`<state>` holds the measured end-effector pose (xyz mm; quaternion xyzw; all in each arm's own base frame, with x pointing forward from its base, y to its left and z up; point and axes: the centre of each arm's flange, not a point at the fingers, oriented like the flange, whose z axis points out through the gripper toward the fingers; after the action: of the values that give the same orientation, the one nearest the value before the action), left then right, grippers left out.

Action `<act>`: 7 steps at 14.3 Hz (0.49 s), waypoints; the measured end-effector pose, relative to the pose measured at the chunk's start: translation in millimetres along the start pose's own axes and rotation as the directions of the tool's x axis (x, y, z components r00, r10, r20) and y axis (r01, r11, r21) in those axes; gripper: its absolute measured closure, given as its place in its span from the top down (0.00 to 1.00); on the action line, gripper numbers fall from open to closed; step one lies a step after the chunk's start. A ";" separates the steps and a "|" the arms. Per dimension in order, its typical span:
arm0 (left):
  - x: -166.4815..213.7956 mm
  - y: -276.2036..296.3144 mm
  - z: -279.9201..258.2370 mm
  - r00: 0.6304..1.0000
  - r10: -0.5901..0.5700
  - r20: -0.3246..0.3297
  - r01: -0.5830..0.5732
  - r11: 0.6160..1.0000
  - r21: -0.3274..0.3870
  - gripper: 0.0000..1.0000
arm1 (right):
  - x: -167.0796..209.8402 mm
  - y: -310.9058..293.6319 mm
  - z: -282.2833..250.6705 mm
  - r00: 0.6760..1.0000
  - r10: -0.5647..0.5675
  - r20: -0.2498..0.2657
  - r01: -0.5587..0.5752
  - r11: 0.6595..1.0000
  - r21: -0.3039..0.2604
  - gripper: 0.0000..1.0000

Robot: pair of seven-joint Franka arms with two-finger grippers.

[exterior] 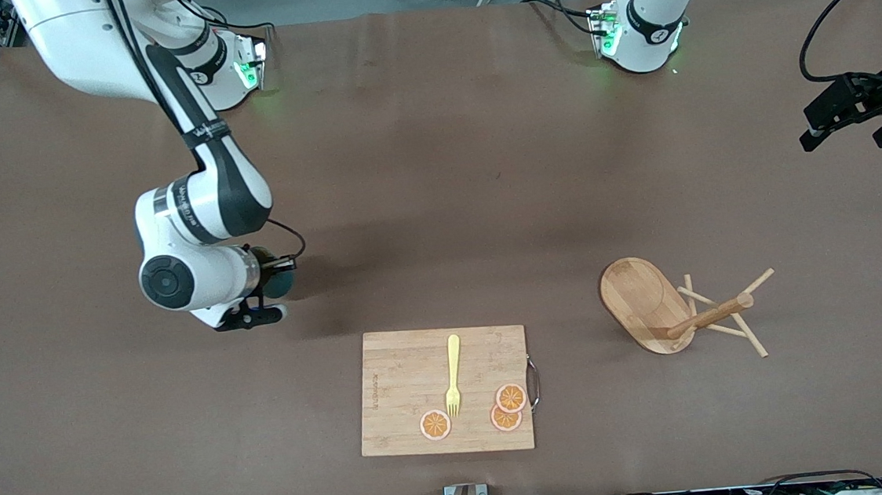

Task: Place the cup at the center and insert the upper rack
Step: 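Carry the teal mug with the right gripper toward the table center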

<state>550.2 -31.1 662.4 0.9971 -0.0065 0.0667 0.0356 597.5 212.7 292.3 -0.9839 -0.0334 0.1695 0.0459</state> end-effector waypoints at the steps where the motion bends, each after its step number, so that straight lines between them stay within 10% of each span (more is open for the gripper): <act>1: 0.1 -0.5 -0.7 1.000 -0.001 -0.001 0.001 1.000 0.000 1.00 | -2.2 -18.5 -5.2 1.000 0.012 -0.012 -0.012 1.000 0.005 0.07; 7: 0.4 -1.5 -2.4 1.000 -0.003 -0.005 0.003 1.000 0.000 1.00 | -26.8 -162.3 13.5 0.997 -0.071 -0.043 0.069 0.997 -0.045 0.07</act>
<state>550.3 -29.5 664.7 0.9969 -0.0051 0.0693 0.0357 559.6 372.8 304.9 -0.9864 -0.0707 0.1450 0.0312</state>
